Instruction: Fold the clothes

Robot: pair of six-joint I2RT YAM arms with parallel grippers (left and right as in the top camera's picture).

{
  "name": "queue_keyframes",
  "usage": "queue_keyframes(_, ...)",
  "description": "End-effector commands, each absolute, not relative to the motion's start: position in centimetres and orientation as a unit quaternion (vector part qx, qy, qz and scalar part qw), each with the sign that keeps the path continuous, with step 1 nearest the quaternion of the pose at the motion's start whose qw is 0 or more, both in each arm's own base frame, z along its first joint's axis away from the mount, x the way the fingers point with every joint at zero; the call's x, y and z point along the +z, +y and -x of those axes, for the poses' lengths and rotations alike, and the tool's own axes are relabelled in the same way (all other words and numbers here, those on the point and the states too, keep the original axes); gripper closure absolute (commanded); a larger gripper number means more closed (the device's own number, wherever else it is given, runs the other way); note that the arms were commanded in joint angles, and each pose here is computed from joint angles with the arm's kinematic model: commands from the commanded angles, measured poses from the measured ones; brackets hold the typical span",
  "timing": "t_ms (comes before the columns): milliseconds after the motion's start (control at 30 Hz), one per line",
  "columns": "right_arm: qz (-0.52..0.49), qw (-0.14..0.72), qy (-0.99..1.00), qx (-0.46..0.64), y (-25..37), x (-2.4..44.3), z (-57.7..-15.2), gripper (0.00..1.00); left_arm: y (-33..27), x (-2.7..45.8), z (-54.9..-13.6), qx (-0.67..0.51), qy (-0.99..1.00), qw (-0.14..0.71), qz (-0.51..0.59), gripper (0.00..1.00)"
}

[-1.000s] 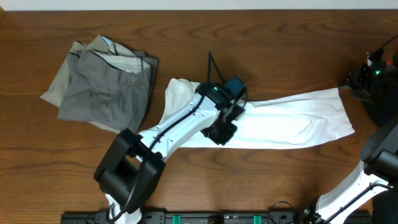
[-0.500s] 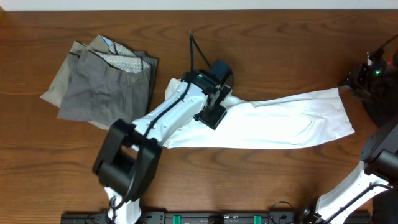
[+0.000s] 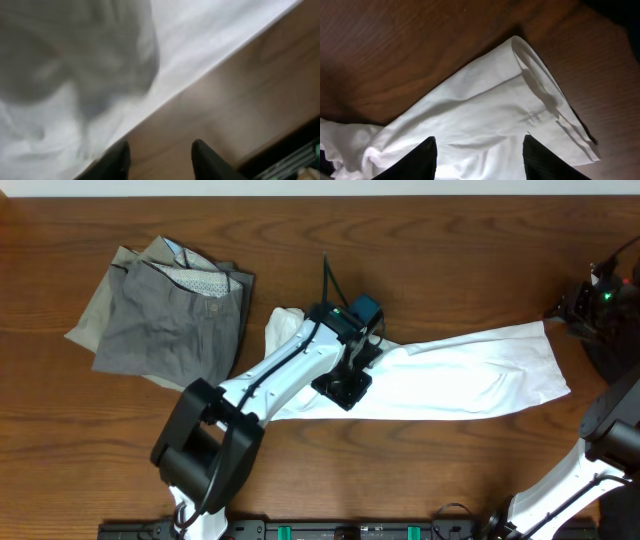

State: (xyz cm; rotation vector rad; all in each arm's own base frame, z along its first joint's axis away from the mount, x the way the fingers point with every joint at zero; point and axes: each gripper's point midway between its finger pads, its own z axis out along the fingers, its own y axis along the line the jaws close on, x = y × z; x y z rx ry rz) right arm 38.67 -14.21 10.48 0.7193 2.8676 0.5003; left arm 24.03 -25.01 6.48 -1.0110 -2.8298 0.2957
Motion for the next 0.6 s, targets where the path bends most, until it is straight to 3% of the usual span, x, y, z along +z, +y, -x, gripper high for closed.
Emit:
queue_keyframes(0, -0.232, 0.068, 0.955, 0.173, -13.6, 10.2, -38.8, 0.45, -24.1, 7.3, -25.1, 0.079, -0.939, 0.042, 0.331, 0.54)
queue_keyframes(267, -0.228, 0.083, 0.955, 0.169, -13.9, 9.8, -39.4, 0.42, -18.1, 7.0, -30.7, -0.016, -0.977, -0.011, 0.212, 0.47)
queue_keyframes(400, -0.234, 0.071, 0.954, 0.172, -13.6, 8.3, -38.8, 0.42, -15.8, 6.7, -34.2, 0.003, -0.991, -0.048, 0.126, 0.36)
queue_keyframes(567, -0.250, 0.060, 0.949, 0.183, -13.0, 6.4, -38.2, 0.44, -16.1, 5.6, -35.7, 0.082, -0.991, -0.043, 0.092, 0.34)
